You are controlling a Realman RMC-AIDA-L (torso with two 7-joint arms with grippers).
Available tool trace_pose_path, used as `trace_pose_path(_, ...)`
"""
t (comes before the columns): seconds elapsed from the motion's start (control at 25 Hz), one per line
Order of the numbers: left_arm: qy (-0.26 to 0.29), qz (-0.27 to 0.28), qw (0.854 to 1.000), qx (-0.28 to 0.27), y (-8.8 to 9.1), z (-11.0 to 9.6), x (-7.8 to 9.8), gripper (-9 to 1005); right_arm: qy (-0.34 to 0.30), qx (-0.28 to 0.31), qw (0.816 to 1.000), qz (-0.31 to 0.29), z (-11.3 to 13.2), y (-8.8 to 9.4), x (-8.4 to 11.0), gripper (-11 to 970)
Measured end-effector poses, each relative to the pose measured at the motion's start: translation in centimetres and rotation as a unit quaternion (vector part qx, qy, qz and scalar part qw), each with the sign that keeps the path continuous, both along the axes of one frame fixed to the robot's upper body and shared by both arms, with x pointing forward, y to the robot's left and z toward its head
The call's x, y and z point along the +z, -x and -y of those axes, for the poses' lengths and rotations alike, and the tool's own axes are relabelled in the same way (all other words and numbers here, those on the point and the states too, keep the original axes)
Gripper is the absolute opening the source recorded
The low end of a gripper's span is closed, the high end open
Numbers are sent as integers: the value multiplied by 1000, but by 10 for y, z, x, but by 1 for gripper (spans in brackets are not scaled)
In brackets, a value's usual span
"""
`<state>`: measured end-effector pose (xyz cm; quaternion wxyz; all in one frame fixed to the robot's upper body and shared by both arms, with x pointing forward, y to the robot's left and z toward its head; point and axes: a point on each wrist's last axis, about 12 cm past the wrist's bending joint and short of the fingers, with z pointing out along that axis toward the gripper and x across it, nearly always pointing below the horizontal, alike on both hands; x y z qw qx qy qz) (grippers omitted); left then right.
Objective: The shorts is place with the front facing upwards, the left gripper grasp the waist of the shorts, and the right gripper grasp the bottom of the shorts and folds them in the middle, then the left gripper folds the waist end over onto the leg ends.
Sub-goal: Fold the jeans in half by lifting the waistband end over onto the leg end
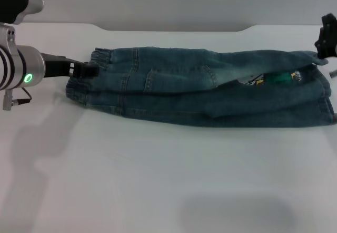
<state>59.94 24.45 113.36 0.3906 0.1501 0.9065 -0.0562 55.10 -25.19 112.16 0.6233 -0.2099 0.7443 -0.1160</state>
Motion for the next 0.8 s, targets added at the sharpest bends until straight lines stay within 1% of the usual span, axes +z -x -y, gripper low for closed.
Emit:
trace_pose_path(0.08, 0, 0, 1000, 0, 0, 0, -1, 848, 11, -14, 1000, 15, -6, -2, 7, -1)
trace_pose_path(0.2, 0, -1, 1000, 2, 0, -1, -1, 848, 71, -62, 994, 61, -19, -3, 17, -1)
trace_pose_path(0.28, 0, -1, 1000, 2, 1, -1, -2, 848, 115, -90, 983, 111, -28, -2, 18, -1)
trace_pose_path(0.32, 0, -2, 1000, 1, 1, 0, -3, 848, 127, -94, 977, 144, -32, -1, 17, -1)
trace_pose_path(0.36, 0, -2, 1000, 0, 1, 1, -4, 848, 129, -93, 970, 183, -35, 1, 15, -1)
trace_pose_path(0.4, 0, -2, 1000, 0, 1, 1, -5, 848, 122, -86, 967, 205, -38, 2, 13, -1)
trace_pose_path(0.48, 0, -4, 1000, -2, 1, 3, -7, 848, 66, -59, 965, 249, -37, 6, 0, -1)
trace_pose_path(0.56, 3, -6, 1000, -3, 1, 4, -7, 848, 1, -27, 965, 262, -33, 9, -17, -1)
trace_pose_path(0.64, 5, -8, 1000, -3, 1, 4, -6, 848, -61, -7, 967, 248, -30, 13, -32, 0)
trace_pose_path(0.72, 7, -10, 1000, -2, 1, 4, -5, 848, -124, -8, 968, 219, -29, 19, -43, 0)
trace_pose_path(0.8, 7, -10, 1000, -2, 2, 3, -4, 848, -143, -13, 969, 202, -28, 25, -51, 0)
